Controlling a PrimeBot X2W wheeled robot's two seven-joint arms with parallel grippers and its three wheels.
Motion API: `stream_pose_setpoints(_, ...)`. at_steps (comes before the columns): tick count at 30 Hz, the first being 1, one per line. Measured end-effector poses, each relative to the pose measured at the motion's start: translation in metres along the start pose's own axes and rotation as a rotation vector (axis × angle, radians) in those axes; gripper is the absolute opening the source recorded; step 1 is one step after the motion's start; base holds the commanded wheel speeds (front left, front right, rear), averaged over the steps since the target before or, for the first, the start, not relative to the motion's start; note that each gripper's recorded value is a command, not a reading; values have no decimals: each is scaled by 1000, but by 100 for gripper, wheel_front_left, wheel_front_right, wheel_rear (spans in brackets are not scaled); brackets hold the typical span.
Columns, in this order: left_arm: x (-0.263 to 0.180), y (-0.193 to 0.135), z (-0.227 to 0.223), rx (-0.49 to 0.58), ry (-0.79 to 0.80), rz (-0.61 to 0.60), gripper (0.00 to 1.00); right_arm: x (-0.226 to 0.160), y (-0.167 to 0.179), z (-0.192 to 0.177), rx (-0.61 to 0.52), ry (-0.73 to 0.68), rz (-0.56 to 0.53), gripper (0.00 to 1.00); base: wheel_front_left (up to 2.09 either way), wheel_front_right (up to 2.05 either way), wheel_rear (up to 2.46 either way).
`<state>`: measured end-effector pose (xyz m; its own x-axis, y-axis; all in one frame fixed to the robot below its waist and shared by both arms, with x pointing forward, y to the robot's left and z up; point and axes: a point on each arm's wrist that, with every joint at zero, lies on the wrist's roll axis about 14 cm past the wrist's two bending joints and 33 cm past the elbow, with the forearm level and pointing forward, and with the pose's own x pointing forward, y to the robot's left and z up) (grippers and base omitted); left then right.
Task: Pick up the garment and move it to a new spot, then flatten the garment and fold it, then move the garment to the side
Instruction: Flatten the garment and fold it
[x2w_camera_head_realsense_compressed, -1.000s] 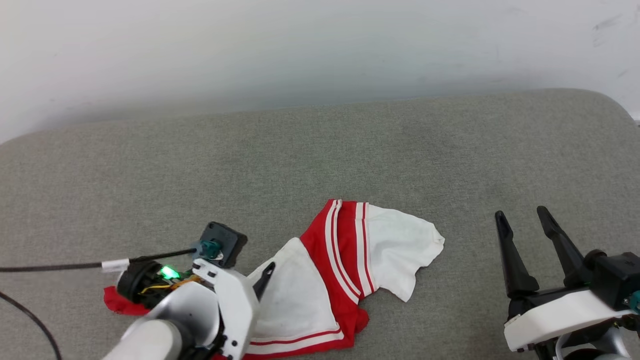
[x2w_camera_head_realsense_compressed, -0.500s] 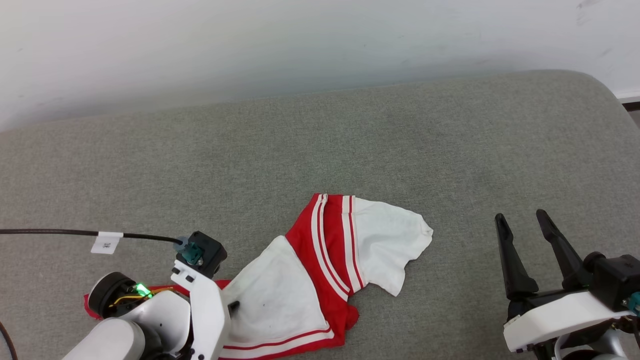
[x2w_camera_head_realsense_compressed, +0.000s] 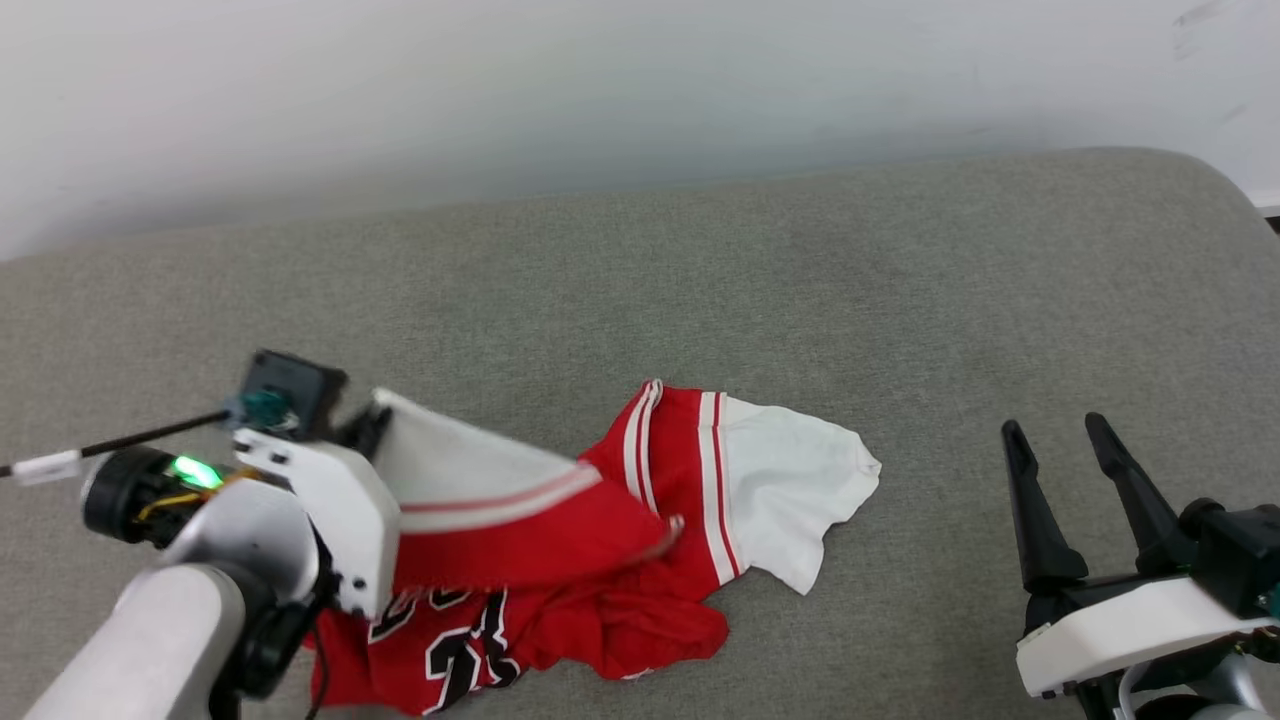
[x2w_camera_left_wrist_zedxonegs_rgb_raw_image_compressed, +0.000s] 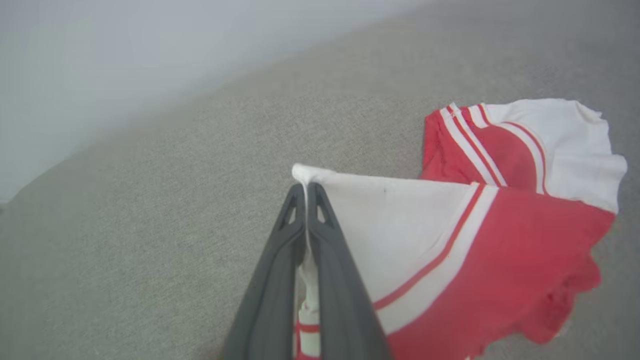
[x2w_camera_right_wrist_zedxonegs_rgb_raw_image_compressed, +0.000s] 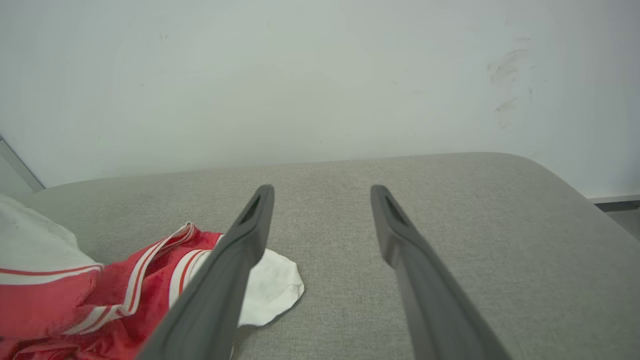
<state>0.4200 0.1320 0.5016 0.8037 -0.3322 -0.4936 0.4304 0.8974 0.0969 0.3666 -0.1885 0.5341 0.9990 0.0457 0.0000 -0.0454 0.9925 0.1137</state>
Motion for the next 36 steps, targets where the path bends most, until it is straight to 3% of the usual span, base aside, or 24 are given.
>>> stream_pose_setpoints(6, 9, 62, -3, -126, -97, 243, 0, 7, 2, -3, -5, 12, 7, 100, 0, 0, 0)
stream_pose_setpoints(12, 12, 110, -63, -266, -25, 427, 0, 14, -4, -14, -5, 45, -8, 100, 0, 0, 0)
stream_pose_setpoints(15, 15, 116, -106, -347, 60, 469, 0, 19, -6, -18, -6, 56, -12, 100, 0, 0, 0)
stream_pose_setpoints(18, 22, 99, -142, -418, 156, 434, 0, 21, -9, -24, -4, 71, -22, 100, 0, 0, 0)
stream_pose_setpoints(19, 24, 95, -147, -436, 168, 423, 8, 21, -10, -26, -4, 75, -26, 100, 0, 0, 0)
stream_pose_setpoints(20, 26, 94, -148, -449, 170, 414, 86, 21, -11, -27, -3, 79, -28, 100, 0, 0, 0)
stream_pose_setpoints(21, 27, 94, -147, -449, 159, 415, 100, 22, -11, -28, -3, 81, -28, 100, 0, 0, 0)
stream_pose_setpoints(30, 20, 94, -90, -385, -139, 439, 100, 20, -9, -15, -7, 46, -19, 100, 0, 0, 0)
stream_pose_setpoints(36, -1, 70, -37, -331, -373, 403, 100, 10, -1, -3, -9, 19, 1, 100, 0, 0, 0)
